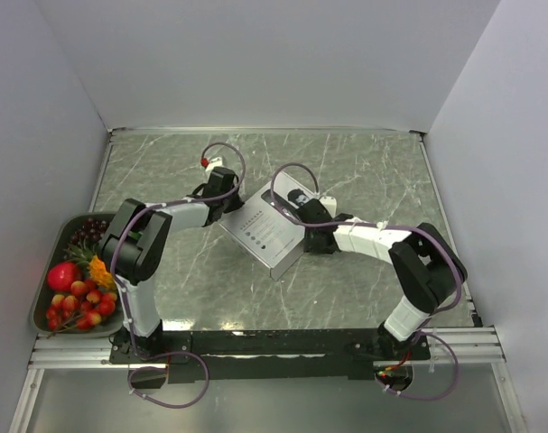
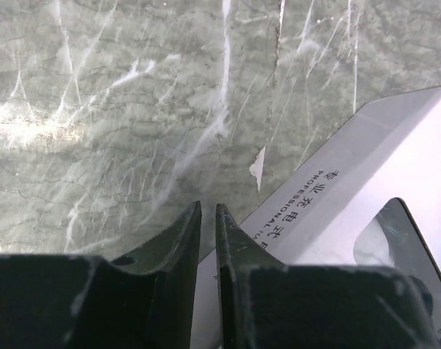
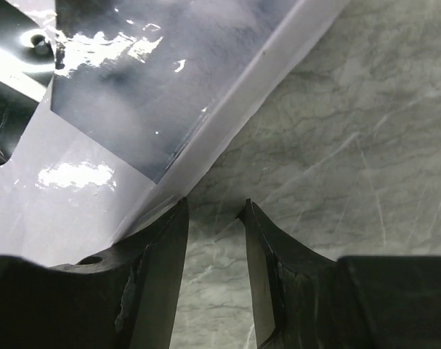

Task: Sort the hair-cutting tools

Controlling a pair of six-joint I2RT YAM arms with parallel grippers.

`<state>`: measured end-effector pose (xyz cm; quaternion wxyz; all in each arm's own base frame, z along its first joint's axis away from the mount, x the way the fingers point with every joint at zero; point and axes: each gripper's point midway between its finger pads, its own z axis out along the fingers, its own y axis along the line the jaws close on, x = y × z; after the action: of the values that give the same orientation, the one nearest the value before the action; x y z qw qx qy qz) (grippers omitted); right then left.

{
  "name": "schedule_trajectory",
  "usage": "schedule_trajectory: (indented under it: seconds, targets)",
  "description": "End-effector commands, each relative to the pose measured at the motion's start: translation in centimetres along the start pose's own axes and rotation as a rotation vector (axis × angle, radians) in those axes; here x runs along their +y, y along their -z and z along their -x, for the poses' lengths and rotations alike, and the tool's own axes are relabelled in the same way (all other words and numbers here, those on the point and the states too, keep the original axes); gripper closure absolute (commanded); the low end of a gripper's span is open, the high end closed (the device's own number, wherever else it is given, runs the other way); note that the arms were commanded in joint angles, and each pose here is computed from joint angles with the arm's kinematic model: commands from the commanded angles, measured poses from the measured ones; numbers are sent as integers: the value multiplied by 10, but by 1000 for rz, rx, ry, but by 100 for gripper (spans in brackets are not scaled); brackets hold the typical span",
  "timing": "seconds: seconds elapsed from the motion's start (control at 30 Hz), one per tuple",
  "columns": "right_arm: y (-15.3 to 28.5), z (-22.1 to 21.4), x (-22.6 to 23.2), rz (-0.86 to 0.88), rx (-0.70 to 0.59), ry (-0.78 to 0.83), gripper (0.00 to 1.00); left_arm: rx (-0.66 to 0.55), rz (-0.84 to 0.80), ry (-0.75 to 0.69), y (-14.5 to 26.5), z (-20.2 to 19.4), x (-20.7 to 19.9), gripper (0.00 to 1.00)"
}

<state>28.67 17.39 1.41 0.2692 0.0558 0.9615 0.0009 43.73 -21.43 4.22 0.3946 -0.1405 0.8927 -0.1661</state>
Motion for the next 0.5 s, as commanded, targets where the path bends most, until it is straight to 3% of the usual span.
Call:
schedule_trajectory:
  seconds: [0.0,0.1,0.47]
  targets:
    - [-12,26,46,286,-54,-20,54,316,-35,-90,24,-108,0,80]
    - [-14,18,59,417,-28,-47,53,307,-47,-93,30,-106,-2,80]
    - [-23,-8,87,578,50,-127,52,298,-141,-124,51,-103,-39,80]
